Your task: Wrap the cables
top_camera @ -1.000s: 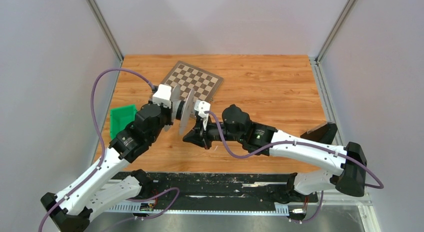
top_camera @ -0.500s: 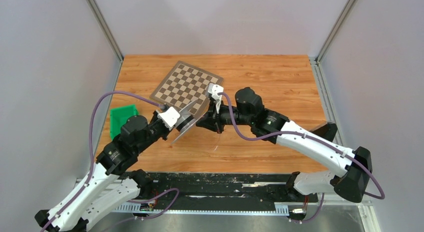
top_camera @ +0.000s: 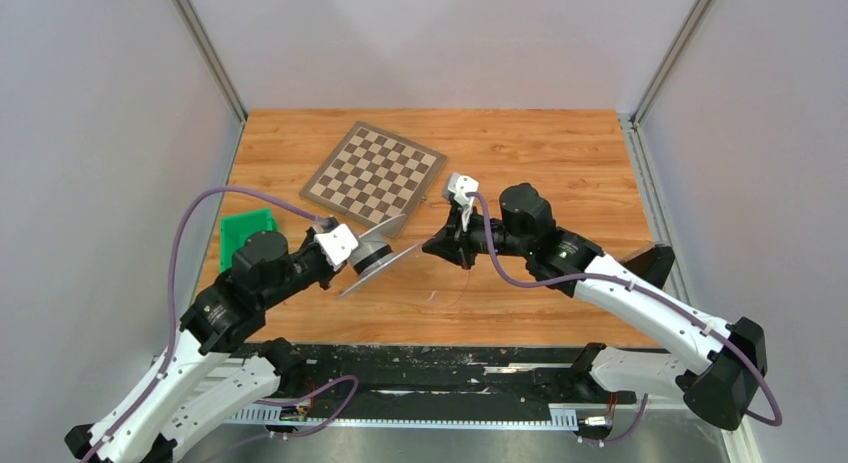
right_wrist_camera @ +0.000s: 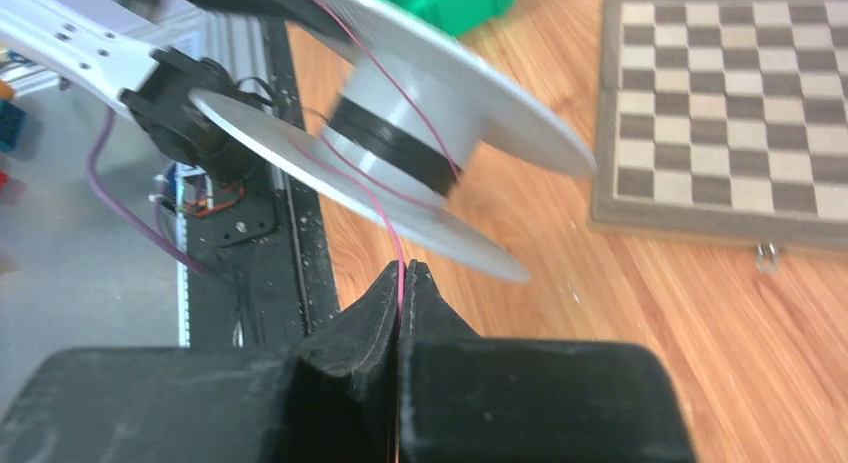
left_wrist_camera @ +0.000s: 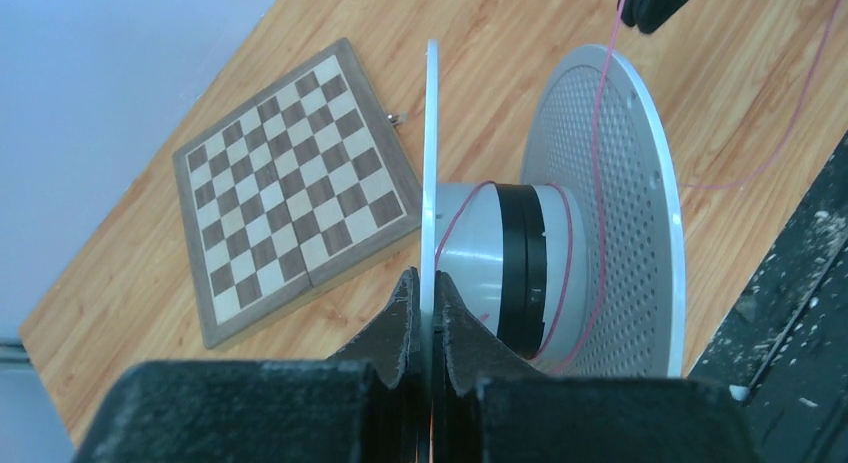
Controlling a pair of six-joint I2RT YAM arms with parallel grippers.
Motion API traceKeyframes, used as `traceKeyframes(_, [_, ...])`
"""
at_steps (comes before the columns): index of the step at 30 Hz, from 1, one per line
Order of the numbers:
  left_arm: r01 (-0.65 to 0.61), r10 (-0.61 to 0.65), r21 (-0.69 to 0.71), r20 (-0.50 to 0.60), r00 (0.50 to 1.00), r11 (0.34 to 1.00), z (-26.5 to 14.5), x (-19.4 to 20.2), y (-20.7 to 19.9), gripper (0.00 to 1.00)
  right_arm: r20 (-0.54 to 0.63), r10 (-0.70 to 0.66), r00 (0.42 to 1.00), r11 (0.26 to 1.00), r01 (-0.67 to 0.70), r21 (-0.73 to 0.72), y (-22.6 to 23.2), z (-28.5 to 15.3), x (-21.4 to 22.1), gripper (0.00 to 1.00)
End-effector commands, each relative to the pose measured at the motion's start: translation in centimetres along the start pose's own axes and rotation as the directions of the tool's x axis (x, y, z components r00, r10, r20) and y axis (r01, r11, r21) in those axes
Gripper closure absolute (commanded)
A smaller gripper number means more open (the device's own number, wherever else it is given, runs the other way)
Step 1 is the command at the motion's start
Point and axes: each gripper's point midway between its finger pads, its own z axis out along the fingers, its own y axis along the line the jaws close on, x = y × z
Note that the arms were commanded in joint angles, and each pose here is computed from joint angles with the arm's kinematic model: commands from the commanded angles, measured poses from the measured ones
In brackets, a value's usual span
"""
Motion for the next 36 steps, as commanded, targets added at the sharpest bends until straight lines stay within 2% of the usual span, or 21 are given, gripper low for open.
traceKeyframes(1, [0.127, -0.121, -0.012, 0.223, 0.967, 0.992, -3.0, -7.5, 1.4, 1.0, 0.05, -0.036, 0.998, 0.997, 0.033, 0.063, -1.0, -1.9, -0.7, 1.0])
traceKeyframes(8, [0.22, -0.232, 0.074, 0.354, 0.906, 0.973, -5.8, -11.3, 0.7, 1.0, 0.045, -0.018, 0.999, 0.989, 0.011, 0.148, -2.2, -3.2, 1.7, 1.0])
traceKeyframes(13, [0.262, -0.293, 0.132, 0.446, 0.845, 0.956, -7.5, -13.9, 0.4, 1.0, 0.069, -0.008, 0.998, 0.992, 0.0, 0.126, -1.8, -3.2, 2.2, 1.0])
traceKeyframes(17, [0.285, -0.334, 0.174, 0.458, 0.824, 0.943, -8.0, -14.8, 0.1, 1.0, 0.107, 0.001, 0.994, 0.996, -0.01, 0.089, -1.0, -3.3, 1.8, 1.0])
traceKeyframes(20, [0.371, -0.401, 0.156, 0.449, 0.799, 0.915, -7.6, -14.8, 0.9, 1.0, 0.143, 0.017, 0.99, 0.999, -0.022, 0.035, 0.0, -3.1, 1.6, 1.0])
traceKeyframes(24, [0.514, -0.516, 0.144, 0.467, 0.718, 0.845, -7.0, -15.0, 2.1, 1.0, 0.192, 0.075, 0.979, 0.997, -0.068, -0.04, 1.1, -2.7, 2.2, 1.0])
traceKeyframes(26, [0.573, -0.564, 0.148, 0.488, 0.667, 0.806, -6.9, -15.2, 2.6, 1.0, 0.217, 0.106, 0.97, 0.994, -0.096, -0.057, 1.3, -2.5, 2.7, 1.0])
traceKeyframes(27, [0.601, -0.59, 0.167, 0.51, 0.626, 0.782, -7.3, -15.8, 2.9, 1.0, 0.223, 0.124, 0.967, 0.991, -0.111, -0.068, 1.4, -2.5, 3.0, 1.0])
traceKeyframes(28, [0.621, -0.602, 0.163, 0.519, 0.607, 0.767, -7.2, -15.8, 3.2, 1.0, 0.233, 0.136, 0.963, 0.989, -0.121, -0.08, 1.6, -2.4, 3.1, 1.0])
traceKeyframes(31, [0.68, -0.649, 0.202, 0.569, 0.505, 0.705, -7.8, -16.7, 4.0, 1.0, 0.24, 0.18, 0.954, 0.982, -0.161, -0.098, 1.7, -2.2, 3.8, 0.99])
traceKeyframes(36, [0.76, -0.688, 0.2, 0.604, 0.401, 0.618, -7.5, -16.6, 5.5, 1.0, 0.246, 0.231, 0.941, 0.971, -0.208, -0.117, 2.1, -1.7, 4.2, 0.99])
